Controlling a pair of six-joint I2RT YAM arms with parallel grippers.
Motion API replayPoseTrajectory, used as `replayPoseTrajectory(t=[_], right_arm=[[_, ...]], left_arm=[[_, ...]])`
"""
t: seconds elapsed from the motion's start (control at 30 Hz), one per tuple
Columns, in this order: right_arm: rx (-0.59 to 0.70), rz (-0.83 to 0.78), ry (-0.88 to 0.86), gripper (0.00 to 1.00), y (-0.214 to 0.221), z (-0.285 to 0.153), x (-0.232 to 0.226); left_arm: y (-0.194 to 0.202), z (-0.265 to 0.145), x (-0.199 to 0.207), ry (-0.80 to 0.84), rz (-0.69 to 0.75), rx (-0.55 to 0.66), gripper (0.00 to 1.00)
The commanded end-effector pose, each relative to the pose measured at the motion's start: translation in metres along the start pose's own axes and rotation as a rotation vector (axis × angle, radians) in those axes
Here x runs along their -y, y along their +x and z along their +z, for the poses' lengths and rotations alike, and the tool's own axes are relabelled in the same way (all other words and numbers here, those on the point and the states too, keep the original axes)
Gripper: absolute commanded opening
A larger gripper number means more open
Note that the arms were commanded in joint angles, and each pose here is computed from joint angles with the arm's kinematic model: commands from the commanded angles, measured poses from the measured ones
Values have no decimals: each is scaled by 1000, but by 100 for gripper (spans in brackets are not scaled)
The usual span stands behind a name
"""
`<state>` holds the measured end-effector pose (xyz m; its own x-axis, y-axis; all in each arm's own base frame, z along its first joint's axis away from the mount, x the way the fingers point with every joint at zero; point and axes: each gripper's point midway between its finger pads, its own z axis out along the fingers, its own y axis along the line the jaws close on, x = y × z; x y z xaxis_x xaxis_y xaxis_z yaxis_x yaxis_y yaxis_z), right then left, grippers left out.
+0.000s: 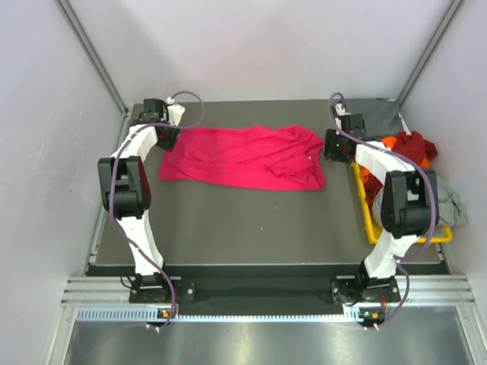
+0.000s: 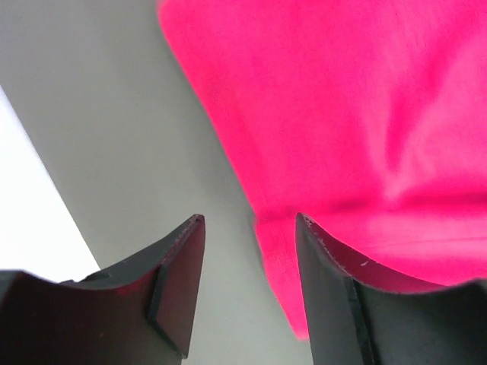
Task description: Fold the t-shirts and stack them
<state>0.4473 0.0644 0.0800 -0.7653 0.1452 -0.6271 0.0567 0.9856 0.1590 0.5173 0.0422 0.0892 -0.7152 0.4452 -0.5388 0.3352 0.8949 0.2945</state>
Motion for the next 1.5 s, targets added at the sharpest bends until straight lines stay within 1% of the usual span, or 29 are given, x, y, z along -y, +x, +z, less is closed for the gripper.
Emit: replayPoseTrajectory(t=[0.0, 0.03, 0.07, 0.13, 0.17, 0.2, 0.3, 0.37, 0.43, 0.47, 0.5, 0.57, 0.6, 0.67, 0.7, 0.73, 0.8, 0.83, 0.87, 0.9, 1.0, 1.1, 1.17, 1.23, 1.3, 1.33, 1.37, 1.43, 1.47], right_arm=[[61, 35, 0, 57, 1, -45, 0], [9, 43, -17, 59, 27, -43, 1], [-4, 58, -46, 60, 35, -45, -3], [-15, 65, -99, 61, 53, -46, -11], [-24, 73, -142, 61, 58, -47, -18], [-20, 62, -166, 61, 60, -46, -25], [-59, 48, -203, 61, 77, -40, -37], [-66, 59, -224, 61, 83, -35, -42], [-80, 67, -249, 59, 89, -29, -47], [-87, 76, -269, 56, 89, -27, -51], [-94, 79, -269, 49, 90, -24, -51], [-105, 91, -239, 40, 92, -17, -46], [-106, 98, -225, 30, 92, -15, -43], [-97, 105, -199, 23, 91, -13, -37], [-95, 107, -194, 16, 90, -12, -35], [-96, 105, -195, 13, 89, -12, -35], [-106, 104, -192, 6, 90, -13, -34], [-110, 100, -190, 5, 92, -15, -34], [-119, 102, -174, 4, 94, -16, -30], [-111, 101, -170, 0, 92, -22, -28], [-135, 100, -128, 0, 103, -39, -14], [-193, 111, -90, 0, 132, -59, 0], [-199, 135, -97, 0, 145, -76, 0], [-248, 180, -82, 0, 175, -86, 5], [-252, 214, -92, 0, 194, -100, 5], [-268, 254, -98, 0, 203, -106, 3], [-239, 268, -115, 0, 203, -115, 1], [-281, 312, -103, 0, 227, -124, 3], [-280, 320, -102, 0, 231, -128, 3]], left_arm=[[9, -39, 17, 74, -25, 45, 55], [17, -44, 27, 112, 12, 52, 54], [34, -50, 45, 167, 104, 57, 51], [52, -52, 56, 177, 184, 54, 51], [71, -50, 63, 190, 244, 26, 51], [77, -49, 62, 179, 271, 17, 53], [96, -41, 65, 185, 323, -36, 55], [98, -32, 65, 187, 328, -44, 56], [99, -24, 70, 215, 325, -45, 57], [96, -22, 70, 220, 325, -40, 57], [97, -19, 74, 236, 327, -43, 57], [98, -11, 77, 222, 338, -49, 57], [98, -9, 77, 212, 338, -50, 57], [97, -3, 71, 166, 331, -43, 55], [97, -1, 71, 159, 332, -39, 52], [97, -1, 72, 162, 327, -27, 42], [97, 0, 76, 173, 323, -15, 17], [99, -1, 77, 178, 319, -16, 7], [101, -3, 79, 185, 317, -20, 0], [105, -5, 80, 187, 317, -33, 0], [119, -22, 76, 201, 349, -67, 0], [135, -56, 73, 202, 404, -103, 0], [157, -71, 81, 239, 442, -153, 0], [180, -93, 94, 305, 501, -199, 0], [191, -110, 102, 344, 547, -207, 0], [208, -121, 112, 404, 551, -255, 0], [213, -128, 114, 420, 559, -267, 0], [227, -145, 121, 462, 583, -301, 0], [231, -151, 123, 475, 596, -303, 0]])
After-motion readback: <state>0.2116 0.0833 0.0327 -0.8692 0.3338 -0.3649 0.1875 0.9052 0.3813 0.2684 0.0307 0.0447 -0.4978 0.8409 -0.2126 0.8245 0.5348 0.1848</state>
